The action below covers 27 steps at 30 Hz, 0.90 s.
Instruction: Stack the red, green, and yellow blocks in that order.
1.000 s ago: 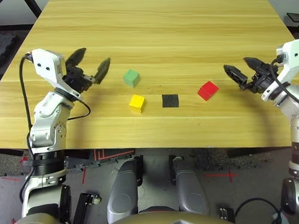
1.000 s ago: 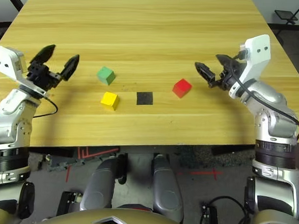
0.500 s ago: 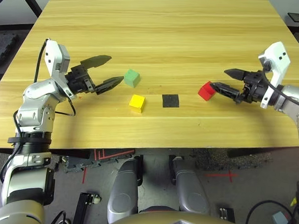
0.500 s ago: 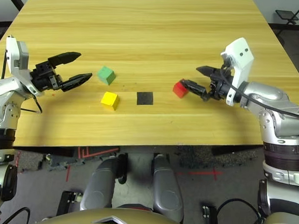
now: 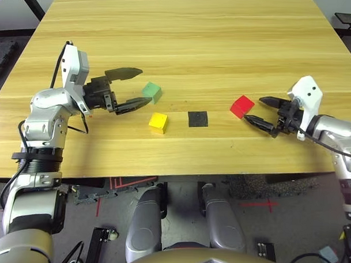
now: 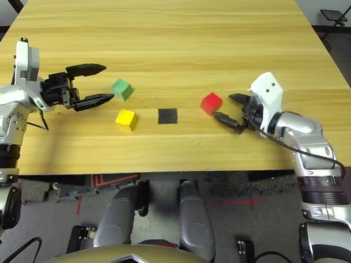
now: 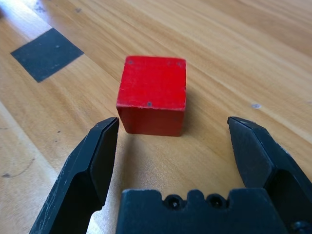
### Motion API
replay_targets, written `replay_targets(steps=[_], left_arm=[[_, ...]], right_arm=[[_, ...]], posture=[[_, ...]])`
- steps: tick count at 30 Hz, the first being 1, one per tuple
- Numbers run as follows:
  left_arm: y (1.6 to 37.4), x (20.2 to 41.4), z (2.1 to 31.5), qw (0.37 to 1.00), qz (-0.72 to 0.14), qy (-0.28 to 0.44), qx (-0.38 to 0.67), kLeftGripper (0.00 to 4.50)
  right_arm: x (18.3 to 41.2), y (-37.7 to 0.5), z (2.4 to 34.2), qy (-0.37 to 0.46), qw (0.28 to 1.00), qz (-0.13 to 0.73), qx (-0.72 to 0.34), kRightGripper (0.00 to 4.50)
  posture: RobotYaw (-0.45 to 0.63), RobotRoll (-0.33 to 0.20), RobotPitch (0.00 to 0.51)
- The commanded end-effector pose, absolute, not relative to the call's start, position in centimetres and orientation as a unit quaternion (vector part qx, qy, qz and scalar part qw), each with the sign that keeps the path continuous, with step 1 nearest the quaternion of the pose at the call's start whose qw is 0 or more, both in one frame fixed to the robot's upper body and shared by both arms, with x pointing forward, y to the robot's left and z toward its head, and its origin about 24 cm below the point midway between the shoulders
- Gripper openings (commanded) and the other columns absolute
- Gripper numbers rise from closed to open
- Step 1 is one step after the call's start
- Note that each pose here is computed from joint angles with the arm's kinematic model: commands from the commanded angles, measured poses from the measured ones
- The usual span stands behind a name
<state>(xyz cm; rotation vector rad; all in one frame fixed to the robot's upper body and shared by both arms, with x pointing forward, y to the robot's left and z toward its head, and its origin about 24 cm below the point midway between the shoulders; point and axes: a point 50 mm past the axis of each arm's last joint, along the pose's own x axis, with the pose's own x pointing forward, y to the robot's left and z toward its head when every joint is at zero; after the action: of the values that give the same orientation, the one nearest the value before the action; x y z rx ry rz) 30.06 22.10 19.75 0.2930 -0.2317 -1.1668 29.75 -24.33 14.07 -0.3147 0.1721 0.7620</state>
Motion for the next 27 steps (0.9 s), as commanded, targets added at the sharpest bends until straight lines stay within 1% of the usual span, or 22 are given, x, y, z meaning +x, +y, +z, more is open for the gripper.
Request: replay_targets(steps=[1, 10, 13, 18, 23, 27], left_arm=[[21.9, 29.6, 19.8, 0.816, -0.551, -0.11, 0.133, 4.47], [21.8, 29.3, 20.3, 0.821, -0.544, -0.113, 0.131, 4.47], [21.7, 29.2, 20.2, 0.822, -0.543, -0.114, 0.129, 4.5], [21.5, 29.1, 20.1, 0.824, -0.541, -0.115, 0.124, 4.5], [21.3, 29.0, 20.0, 0.824, -0.542, -0.114, 0.118, 4.5], [21.2, 29.1, 20.1, 0.826, -0.54, -0.115, 0.116, 4.5]], right_arm=[[29.9, -24.0, 12.9, 0.092, 0.909, 0.38, -0.146, 4.5], [30.9, -22.4, 12.5, 0.08, 0.901, 0.403, -0.142, 4.5], [30.9, -22.2, 12.2, 0.089, 0.897, 0.412, -0.136, 3.93], [31.0, -22.2, 12.0, 0.093, 0.897, 0.41, -0.137, 2.1], [31.2, -21.6, 12.2, 0.081, 0.896, 0.414, -0.139, 2.06], [31.2, -20.6, 13.3, 0.06, 0.886, 0.438, -0.14, 2.06]], posture=[[0.26, 0.004, 0.231], [0.29, 0.012, 0.225], [0.29, 0.011, 0.227], [0.29, 0.011, 0.23], [0.29, 0.011, 0.228], [0.29, 0.013, 0.227]])
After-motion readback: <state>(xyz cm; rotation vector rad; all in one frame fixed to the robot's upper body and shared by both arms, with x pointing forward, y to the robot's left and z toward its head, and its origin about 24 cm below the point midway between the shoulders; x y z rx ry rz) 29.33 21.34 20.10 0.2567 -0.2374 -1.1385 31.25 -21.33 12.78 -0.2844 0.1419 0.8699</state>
